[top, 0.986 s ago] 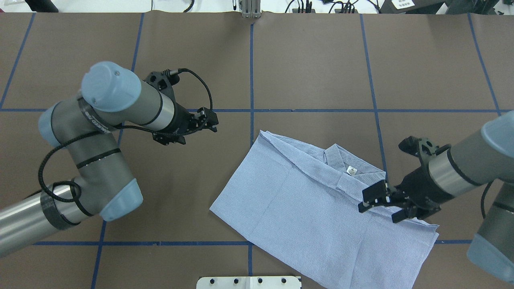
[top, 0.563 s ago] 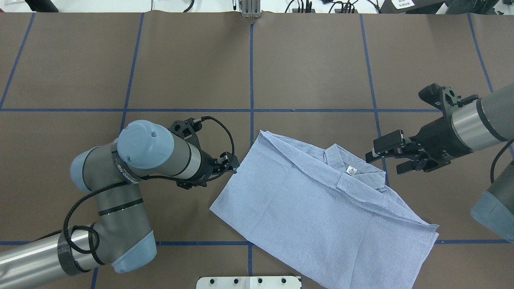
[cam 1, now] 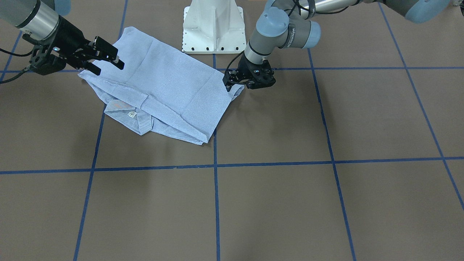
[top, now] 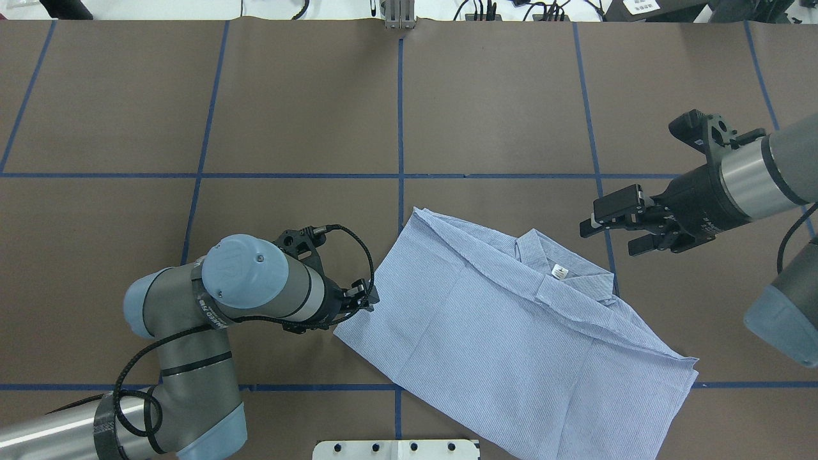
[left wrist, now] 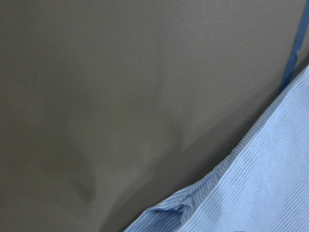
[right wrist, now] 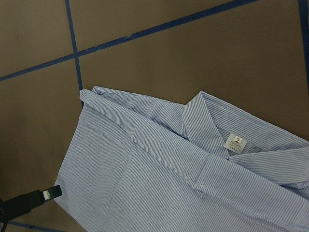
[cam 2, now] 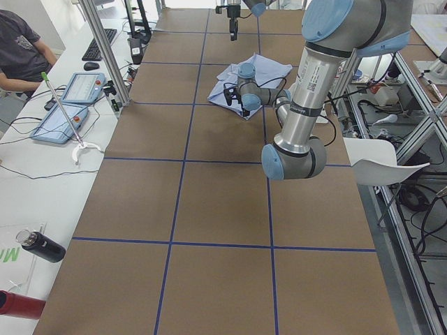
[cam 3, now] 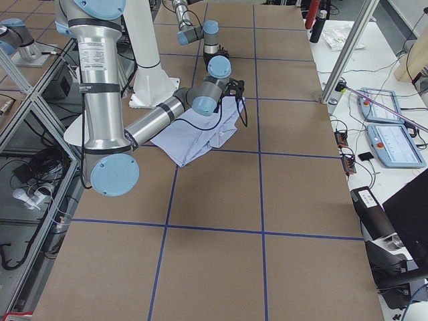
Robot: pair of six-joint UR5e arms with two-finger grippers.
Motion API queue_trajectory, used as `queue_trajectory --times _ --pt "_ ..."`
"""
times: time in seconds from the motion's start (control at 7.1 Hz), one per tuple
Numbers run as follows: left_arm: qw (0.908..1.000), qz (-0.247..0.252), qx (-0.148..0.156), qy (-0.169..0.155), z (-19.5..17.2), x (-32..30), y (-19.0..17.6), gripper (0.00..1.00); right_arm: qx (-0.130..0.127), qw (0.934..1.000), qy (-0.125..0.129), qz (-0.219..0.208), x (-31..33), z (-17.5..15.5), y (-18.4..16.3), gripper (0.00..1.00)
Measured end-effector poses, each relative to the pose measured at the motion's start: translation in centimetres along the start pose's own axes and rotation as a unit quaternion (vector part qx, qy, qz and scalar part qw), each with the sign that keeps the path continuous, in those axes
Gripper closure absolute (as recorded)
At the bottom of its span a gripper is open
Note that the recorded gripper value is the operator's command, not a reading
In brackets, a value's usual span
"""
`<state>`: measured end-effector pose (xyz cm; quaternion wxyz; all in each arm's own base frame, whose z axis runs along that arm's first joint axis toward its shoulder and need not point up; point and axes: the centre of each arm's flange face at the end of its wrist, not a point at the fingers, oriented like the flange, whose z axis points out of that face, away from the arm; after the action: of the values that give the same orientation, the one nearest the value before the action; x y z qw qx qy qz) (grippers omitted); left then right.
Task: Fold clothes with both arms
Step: 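Grasp the shirt corner with the left gripper and pull it farther from the robot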
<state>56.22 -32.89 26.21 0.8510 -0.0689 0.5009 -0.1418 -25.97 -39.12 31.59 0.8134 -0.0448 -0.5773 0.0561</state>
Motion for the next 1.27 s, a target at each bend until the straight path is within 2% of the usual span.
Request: queue_trajectory --times 0.28,0.56,0.7,0.99,1.13,1.27 --pt "0.9999 0.003 -0.008 -0.008 1.0 -0.4 1.0 0.21 0.001 1.0 -0.001 -0.001 -0.2 0.1 -0.2 0.0" --pt "0.9997 0.007 -0.015 -0.015 1.9 -0.7 2.0 0.41 0.001 1.0 -0.001 -0.001 -0.2 0.1 -0.2 0.0" --pt "0.9997 0.008 -0.017 -0.015 2.0 -0.6 2.2 0.47 0.002 1.0 -0.001 -0.001 -0.2 0.0 -0.2 0.0" --pt "0.9997 0.009 -0.018 -0.01 1.6 -0.1 2.5 0.72 0.002 1.0 -0.001 0.0 -0.2 0.0 -0.3 0.0" --pt "0.9997 0.01 -0.019 -0.008 1.5 0.0 2.5 1.0 0.003 1.0 -0.001 0.0 -0.1 -0.1 -0.3 0.0" --pt "0.9998 0.01 -0.019 -0.005 1.2 0.2 2.6 1.0 0.003 1.0 -0.001 0.001 -0.1 -0.1 -0.3 0.0"
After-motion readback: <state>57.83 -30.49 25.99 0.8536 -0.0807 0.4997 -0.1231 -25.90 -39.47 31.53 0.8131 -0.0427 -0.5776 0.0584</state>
